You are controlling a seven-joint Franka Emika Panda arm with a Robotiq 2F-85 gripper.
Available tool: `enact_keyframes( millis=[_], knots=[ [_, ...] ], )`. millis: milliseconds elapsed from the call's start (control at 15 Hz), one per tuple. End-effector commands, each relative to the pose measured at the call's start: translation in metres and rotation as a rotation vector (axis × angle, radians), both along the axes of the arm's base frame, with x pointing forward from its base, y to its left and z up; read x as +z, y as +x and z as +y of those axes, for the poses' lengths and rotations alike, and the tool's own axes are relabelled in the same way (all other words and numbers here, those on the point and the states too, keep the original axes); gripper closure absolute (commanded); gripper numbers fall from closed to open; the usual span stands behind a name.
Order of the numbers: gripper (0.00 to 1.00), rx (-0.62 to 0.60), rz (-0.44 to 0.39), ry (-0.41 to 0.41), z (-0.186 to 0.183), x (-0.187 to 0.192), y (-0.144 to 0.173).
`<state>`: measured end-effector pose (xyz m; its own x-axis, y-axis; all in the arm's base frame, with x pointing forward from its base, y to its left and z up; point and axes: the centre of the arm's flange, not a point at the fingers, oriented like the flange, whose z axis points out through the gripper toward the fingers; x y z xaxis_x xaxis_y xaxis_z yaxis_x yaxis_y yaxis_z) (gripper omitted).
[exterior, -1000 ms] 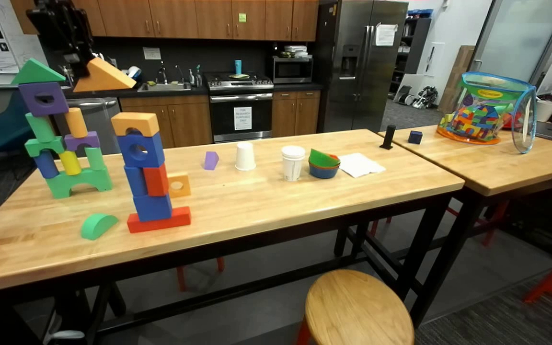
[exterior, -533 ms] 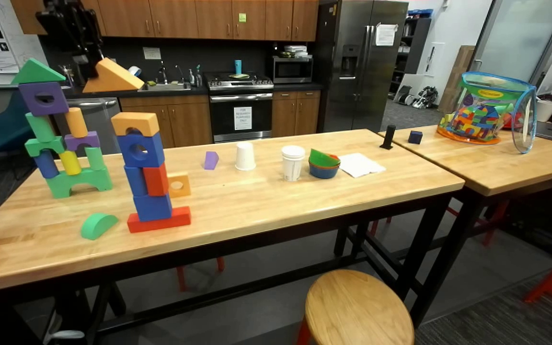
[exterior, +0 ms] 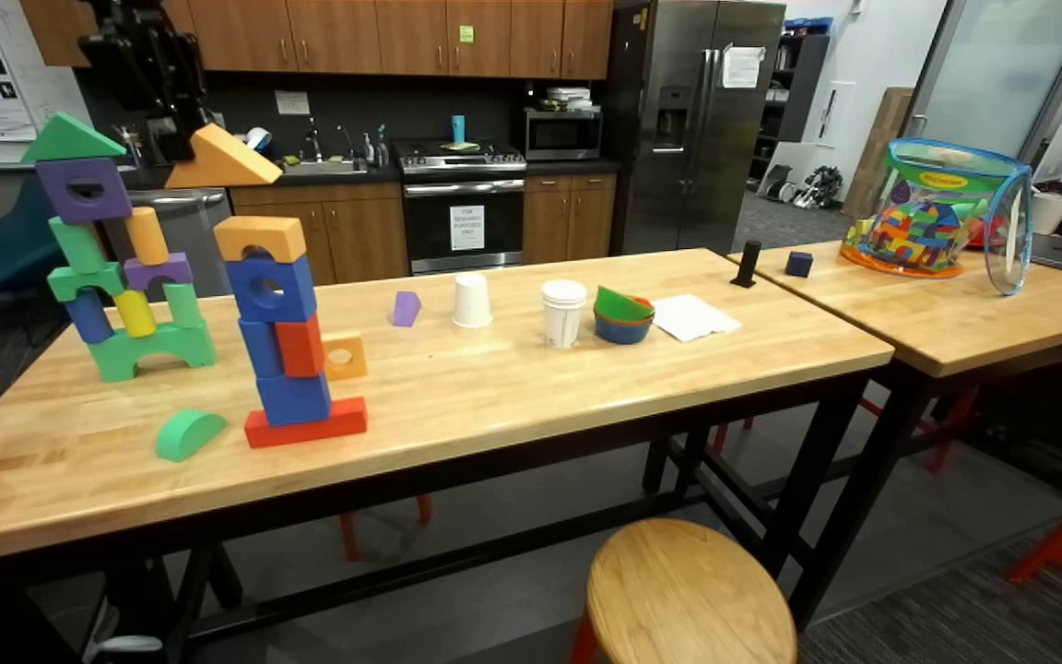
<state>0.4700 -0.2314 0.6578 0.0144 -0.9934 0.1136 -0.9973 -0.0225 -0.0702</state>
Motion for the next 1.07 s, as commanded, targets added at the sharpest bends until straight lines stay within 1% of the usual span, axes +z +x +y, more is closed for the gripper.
enact_keyframes(
  millis=[0,133,200,533,1000],
  knots=[
    [0.60,-0.001,-0.001,-0.001,0.000,0.001,0.000],
    [0.60,-0.002,-0.003,-0.001,0.000,0.001,0.000],
    [0.85,0.006,-0.001,-0.003,0.001,0.001,0.000],
    [0.85,0.014,0.011,0.002,0.002,-0.002,0.005],
    [0.85,-0.010,0.029,0.007,-0.004,-0.010,0.011]
  ],
)
